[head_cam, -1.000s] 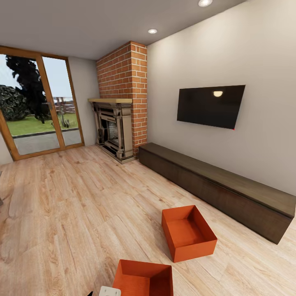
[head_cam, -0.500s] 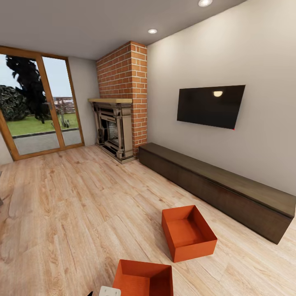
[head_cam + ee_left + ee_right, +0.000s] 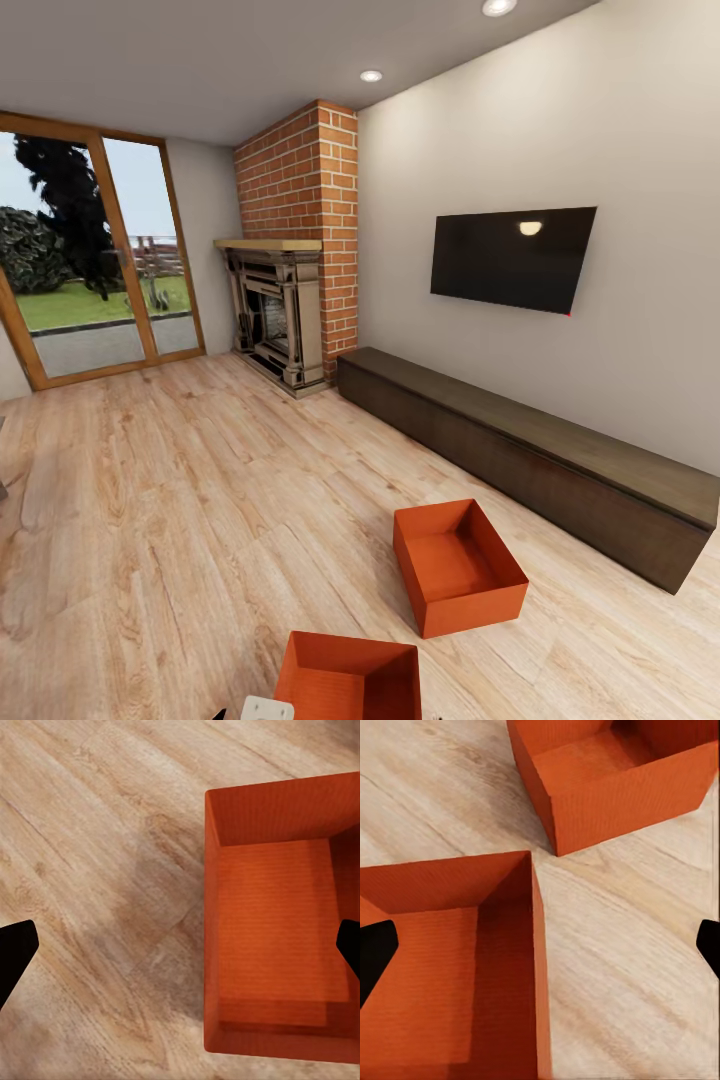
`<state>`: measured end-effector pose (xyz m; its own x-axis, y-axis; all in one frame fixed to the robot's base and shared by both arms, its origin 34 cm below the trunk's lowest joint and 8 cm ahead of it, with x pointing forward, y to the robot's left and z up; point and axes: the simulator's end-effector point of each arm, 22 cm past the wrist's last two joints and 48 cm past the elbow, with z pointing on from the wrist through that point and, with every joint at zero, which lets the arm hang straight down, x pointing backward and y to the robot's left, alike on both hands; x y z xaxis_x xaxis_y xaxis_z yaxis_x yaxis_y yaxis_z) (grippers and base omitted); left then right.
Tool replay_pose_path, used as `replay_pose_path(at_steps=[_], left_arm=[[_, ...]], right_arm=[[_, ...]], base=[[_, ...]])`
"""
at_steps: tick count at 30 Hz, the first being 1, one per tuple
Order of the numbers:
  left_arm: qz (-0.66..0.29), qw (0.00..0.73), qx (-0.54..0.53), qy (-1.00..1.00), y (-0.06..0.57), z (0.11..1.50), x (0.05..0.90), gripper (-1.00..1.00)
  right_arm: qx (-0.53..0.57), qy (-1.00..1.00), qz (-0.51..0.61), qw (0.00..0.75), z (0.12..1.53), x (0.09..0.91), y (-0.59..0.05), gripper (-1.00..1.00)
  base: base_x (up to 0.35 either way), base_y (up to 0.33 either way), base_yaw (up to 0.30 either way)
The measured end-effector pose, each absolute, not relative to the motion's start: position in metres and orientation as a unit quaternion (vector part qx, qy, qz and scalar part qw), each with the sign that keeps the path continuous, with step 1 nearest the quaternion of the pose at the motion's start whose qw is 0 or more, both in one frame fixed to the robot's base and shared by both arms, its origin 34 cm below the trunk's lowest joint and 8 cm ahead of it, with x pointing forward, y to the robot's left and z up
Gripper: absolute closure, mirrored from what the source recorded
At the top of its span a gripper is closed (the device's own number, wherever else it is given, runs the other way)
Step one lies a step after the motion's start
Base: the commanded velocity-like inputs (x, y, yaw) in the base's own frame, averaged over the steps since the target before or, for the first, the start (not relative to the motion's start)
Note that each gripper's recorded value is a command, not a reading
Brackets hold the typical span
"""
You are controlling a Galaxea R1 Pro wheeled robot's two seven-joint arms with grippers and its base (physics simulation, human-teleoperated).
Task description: Move the two storage containers from the living room to the garage. In the garage, place one container on the floor and stack the other container on top of it (either order is fine).
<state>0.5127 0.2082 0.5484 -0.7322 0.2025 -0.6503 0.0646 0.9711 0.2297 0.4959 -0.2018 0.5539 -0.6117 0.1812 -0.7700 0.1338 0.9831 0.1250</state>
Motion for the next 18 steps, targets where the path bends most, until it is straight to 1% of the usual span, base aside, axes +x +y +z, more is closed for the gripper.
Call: replay_pose_path(at_steps=[18], left_arm=[[0.095,0.362,0.068,0.925,0.2084,0.5494,0.5139,-1.0]], right_arm=[[0.083,0.898,0.017,0.431,0.5532,0.4946,-0.2032,-1.0]], base=[[0.0,0.0,0.0]])
